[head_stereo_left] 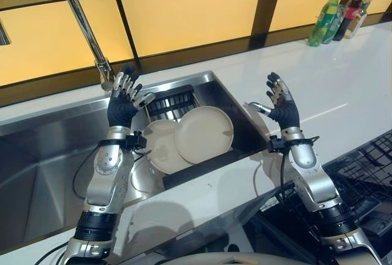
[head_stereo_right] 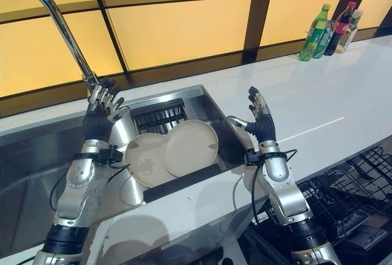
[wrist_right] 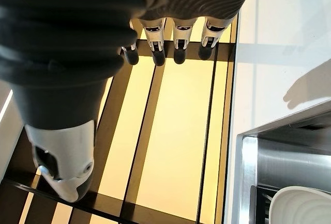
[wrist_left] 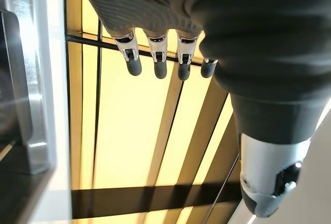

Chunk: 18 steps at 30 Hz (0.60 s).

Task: Pick up plates and place into dishwasher.

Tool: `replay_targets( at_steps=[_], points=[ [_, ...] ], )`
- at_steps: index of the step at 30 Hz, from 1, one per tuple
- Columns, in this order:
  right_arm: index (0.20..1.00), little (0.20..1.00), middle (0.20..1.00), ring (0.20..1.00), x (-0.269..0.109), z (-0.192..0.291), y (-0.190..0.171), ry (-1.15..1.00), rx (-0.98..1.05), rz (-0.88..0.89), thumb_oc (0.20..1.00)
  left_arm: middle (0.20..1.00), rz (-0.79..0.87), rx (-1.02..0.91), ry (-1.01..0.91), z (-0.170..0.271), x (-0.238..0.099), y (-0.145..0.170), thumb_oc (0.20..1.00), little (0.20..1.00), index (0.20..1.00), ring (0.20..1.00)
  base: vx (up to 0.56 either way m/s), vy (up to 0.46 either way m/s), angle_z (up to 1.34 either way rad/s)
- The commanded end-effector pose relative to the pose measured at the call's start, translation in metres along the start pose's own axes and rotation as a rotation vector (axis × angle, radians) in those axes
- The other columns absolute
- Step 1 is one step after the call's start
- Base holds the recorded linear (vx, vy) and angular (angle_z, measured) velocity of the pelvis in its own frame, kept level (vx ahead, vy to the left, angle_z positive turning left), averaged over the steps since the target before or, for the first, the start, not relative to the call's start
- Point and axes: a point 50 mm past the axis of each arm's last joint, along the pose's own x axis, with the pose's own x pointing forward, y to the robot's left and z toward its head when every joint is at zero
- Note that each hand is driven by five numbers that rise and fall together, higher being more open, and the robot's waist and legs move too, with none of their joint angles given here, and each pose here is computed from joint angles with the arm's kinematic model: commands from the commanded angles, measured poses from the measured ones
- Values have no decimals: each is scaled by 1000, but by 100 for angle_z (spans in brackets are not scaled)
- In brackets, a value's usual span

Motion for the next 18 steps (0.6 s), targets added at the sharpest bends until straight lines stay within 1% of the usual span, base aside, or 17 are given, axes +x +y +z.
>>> replay_targets(
  at_steps=[1,7,10,14,15,18],
  points=[
    [1000,1000,1000,1000,12,32,-6,-155,39,-5,1000,1000,-52,155,-31,9,18,9,1000,1000,1000,1000,36,20,0],
    [1000,1000,1000,1000,13,36,-10,-169,30,-8,1000,1000,-80,283,30,6,27,22,1000,1000,1000,1000,47,33,0],
    [1000,1000,1000,1000,12,35,-12,-157,26,-2,1000,1000,-118,329,77,1,28,28,1000,1000,1000,1000,56,29,0],
    [1000,1000,1000,1000,12,34,-12,-156,25,-2,1000,1000,-125,332,85,0,28,29,1000,1000,1000,1000,44,25,0],
    [1000,1000,1000,1000,9,30,-14,-133,15,3,1000,1000,-222,381,194,-12,29,37,1000,1000,1000,1000,170,96,-1],
    [1000,1000,1000,1000,5,26,-19,-113,14,-3,1000,1000,-275,374,211,-11,31,41,1000,1000,1000,1000,121,65,-7]
  ],
)
